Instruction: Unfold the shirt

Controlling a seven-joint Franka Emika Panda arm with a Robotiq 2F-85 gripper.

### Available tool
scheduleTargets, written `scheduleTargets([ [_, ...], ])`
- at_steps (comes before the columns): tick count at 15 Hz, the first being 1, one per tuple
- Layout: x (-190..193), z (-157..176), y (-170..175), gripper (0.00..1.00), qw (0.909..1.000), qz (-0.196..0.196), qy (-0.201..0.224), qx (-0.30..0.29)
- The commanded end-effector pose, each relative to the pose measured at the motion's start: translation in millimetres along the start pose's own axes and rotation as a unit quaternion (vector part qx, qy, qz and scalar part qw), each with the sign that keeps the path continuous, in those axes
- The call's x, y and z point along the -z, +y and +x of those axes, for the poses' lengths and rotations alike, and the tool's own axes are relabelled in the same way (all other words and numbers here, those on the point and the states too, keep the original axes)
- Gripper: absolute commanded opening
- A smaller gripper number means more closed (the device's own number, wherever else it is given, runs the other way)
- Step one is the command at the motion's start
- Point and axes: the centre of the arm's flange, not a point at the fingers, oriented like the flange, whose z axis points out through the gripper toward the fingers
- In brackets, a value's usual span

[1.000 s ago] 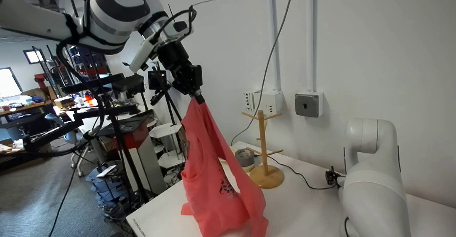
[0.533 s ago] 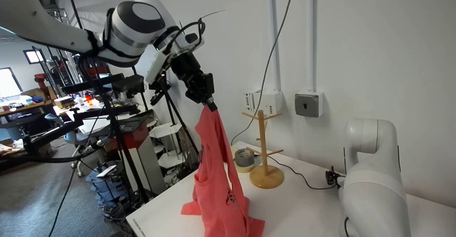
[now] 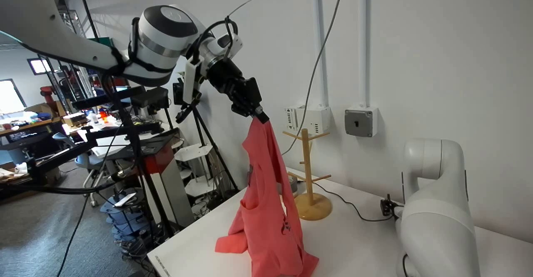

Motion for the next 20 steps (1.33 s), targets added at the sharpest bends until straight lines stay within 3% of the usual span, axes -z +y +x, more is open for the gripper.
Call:
scheduleTargets([
  [1,4,6,-4,0.01,0.9991,0.034,-0.026,-0.002],
  [2,3,5,-7,0.01,0.9982,0.05,-0.033,-0.002],
  [3,-78,-7,-13,0.01,0.9978,0.052,-0.041,-0.008],
  [5,-110,-12,-21,0.01,0.9962,0.061,-0.062,-0.008],
  [13,-346,-57,-35,0.01,0.9829,0.102,-0.151,-0.028],
  [16,-399,-70,-34,0.01,0.9809,0.094,-0.161,-0.055],
  [19,-425,-72,-35,0.01,0.9808,0.085,-0.16,-0.072],
  [20,-428,-71,-36,0.29,0.9805,0.085,-0.162,-0.072],
])
